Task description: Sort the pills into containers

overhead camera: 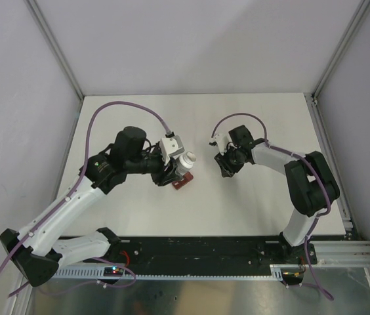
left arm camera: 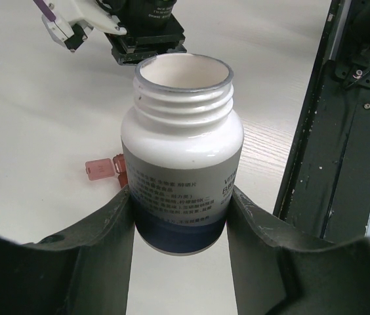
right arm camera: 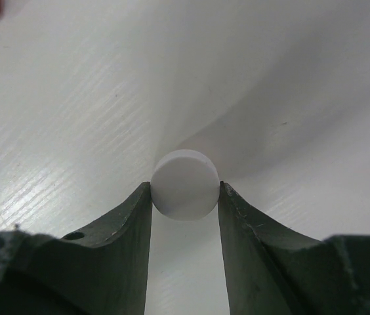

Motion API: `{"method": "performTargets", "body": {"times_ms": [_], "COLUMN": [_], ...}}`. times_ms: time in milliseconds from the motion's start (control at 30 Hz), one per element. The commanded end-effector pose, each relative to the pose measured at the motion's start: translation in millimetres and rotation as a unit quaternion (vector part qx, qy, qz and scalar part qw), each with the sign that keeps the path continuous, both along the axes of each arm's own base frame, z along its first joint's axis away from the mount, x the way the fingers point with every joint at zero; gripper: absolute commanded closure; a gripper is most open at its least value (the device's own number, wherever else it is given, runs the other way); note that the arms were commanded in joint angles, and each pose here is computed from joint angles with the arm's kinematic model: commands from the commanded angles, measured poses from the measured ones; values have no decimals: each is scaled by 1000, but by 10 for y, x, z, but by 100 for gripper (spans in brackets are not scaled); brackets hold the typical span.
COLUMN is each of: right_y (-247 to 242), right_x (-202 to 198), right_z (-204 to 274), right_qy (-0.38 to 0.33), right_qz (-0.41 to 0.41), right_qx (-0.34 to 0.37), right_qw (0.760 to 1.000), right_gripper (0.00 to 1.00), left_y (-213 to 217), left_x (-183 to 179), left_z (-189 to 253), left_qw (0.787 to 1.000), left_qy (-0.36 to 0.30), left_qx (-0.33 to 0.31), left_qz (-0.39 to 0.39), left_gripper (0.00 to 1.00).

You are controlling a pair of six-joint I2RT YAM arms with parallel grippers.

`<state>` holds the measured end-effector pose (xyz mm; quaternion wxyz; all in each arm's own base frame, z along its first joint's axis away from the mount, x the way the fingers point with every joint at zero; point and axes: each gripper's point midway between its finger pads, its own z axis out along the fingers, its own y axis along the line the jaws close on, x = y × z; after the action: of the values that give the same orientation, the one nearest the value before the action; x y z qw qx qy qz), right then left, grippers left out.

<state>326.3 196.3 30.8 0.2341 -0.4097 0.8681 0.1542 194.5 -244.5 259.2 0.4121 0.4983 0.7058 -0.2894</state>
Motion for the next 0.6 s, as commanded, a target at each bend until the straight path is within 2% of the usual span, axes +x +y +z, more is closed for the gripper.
{"method": "performTargets", "body": {"times_ms": [0, 567], "right_y": [-37, -107], "right_x": [75, 73], "right_z": [-63, -127], "right_qy": [-9, -2], "right_qz": [-16, -37], "right_qx": [-6, -20], "right_qw": [1000, 999], "right_gripper": [79, 50], "left_y": [20, 57], "left_x": [27, 62], "left_z": [120, 91], "left_qw": [1000, 999], "left_qy": [-27, -32], "left_qx": [-13, -5], "left_qz": [1, 12], "left_gripper": [100, 100]}}
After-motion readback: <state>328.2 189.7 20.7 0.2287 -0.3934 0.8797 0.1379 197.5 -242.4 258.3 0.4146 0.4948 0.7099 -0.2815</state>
